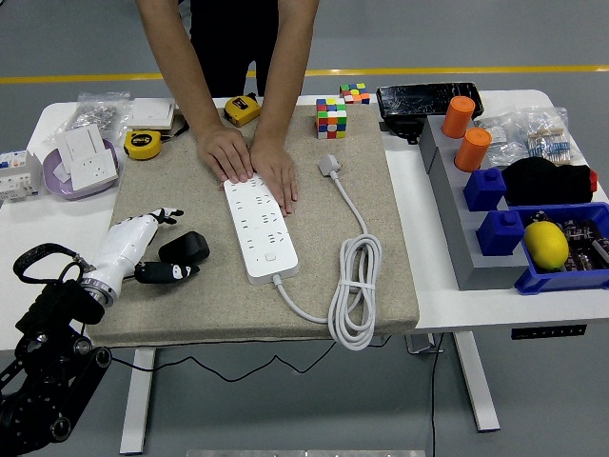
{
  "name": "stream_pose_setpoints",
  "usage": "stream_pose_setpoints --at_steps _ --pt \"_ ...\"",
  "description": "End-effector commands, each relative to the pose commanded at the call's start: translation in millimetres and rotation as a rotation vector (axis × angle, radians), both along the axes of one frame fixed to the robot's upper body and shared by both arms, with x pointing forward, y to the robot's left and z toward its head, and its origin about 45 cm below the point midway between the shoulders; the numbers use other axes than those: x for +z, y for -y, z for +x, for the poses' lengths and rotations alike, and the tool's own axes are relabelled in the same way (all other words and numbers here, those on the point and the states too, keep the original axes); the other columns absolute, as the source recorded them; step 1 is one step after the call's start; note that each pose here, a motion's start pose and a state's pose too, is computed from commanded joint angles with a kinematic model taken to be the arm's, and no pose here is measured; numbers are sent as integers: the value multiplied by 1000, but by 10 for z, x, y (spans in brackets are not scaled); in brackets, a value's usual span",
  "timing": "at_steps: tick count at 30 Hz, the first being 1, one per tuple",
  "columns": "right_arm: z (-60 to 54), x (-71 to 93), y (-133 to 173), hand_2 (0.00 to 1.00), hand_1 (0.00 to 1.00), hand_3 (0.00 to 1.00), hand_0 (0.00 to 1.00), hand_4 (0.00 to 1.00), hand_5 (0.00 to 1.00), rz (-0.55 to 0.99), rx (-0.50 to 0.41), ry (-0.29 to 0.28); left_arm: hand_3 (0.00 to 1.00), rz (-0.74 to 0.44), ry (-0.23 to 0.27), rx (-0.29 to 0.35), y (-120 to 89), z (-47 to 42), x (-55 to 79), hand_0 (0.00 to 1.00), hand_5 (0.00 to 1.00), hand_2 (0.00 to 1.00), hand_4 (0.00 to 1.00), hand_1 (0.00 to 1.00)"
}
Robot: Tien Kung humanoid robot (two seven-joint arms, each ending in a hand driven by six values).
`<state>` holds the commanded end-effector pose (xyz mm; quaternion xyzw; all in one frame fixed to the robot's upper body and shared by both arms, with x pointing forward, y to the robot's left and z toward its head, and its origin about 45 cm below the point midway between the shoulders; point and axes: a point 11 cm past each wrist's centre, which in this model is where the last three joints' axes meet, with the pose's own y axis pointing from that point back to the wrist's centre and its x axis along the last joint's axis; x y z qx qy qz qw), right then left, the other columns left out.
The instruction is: Pick up the plug,place it near the board,insert it into the board,press the button
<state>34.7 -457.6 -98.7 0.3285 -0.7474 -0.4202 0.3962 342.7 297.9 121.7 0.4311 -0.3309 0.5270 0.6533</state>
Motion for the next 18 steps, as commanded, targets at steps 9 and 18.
stream_pose_setpoints --at_steps 9,18 --pt "-4 -1 -2 807 867 792 915 998 998 0 -1 0 539 -4 4 4 -6 9 -3 625 323 512 998 583" --pt "-3 0 1 807 867 791 915 998 998 -1 0 -2 520 -7 22 4 -4 29 35 610 333 517 998 573"
